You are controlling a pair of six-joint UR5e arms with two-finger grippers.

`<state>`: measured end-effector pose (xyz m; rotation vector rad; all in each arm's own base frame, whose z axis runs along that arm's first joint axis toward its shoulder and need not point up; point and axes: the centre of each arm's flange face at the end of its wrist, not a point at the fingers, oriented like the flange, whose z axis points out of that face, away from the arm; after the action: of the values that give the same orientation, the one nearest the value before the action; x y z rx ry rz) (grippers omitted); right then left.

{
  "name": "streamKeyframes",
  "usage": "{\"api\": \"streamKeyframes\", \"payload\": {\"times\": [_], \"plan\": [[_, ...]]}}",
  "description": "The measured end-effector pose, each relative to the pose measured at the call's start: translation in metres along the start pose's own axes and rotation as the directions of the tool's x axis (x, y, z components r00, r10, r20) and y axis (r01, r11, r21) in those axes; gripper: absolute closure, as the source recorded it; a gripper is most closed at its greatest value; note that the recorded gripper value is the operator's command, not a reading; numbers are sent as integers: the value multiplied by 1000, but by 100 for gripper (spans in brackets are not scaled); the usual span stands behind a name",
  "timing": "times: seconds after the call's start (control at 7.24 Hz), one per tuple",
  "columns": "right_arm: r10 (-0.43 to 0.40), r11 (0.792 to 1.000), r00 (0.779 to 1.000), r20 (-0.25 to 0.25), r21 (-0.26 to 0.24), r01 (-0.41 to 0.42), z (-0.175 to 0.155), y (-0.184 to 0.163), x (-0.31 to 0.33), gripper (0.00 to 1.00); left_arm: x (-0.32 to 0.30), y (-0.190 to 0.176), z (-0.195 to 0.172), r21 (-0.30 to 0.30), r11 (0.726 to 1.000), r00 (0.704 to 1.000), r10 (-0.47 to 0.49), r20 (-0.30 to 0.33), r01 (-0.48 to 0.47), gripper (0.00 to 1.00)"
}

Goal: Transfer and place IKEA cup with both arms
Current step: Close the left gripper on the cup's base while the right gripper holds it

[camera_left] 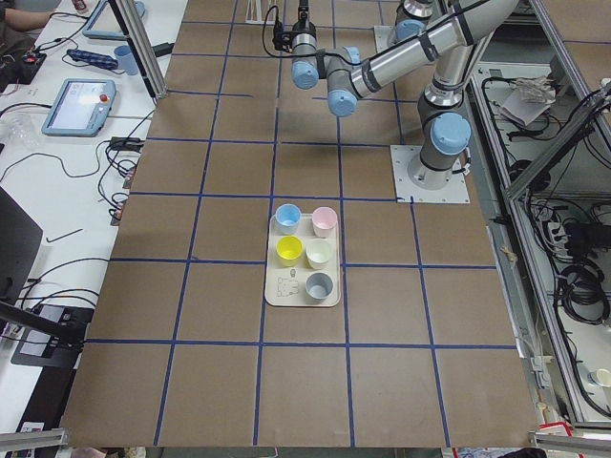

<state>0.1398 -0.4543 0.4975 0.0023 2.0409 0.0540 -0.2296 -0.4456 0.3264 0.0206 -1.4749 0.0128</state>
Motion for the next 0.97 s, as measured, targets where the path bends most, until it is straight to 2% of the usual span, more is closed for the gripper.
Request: {"api": "streamKeyframes", "payload": {"times": [0.69,0.83,0.97], "plan": [[-14,1000,1000,14,-1,14,7,1,-3,74,5,12,14,-25,999,994,25,-109,-28,0],[-14,1000,1000,14,-5,14,9,3,-3,73,8,10,14,-24,999,992,29,-121,-32,1],[-14,1000,1000,14,-10,14,12,4,-3,73,9,7,15,-23,999,991,34,-127,-37,6]]}}
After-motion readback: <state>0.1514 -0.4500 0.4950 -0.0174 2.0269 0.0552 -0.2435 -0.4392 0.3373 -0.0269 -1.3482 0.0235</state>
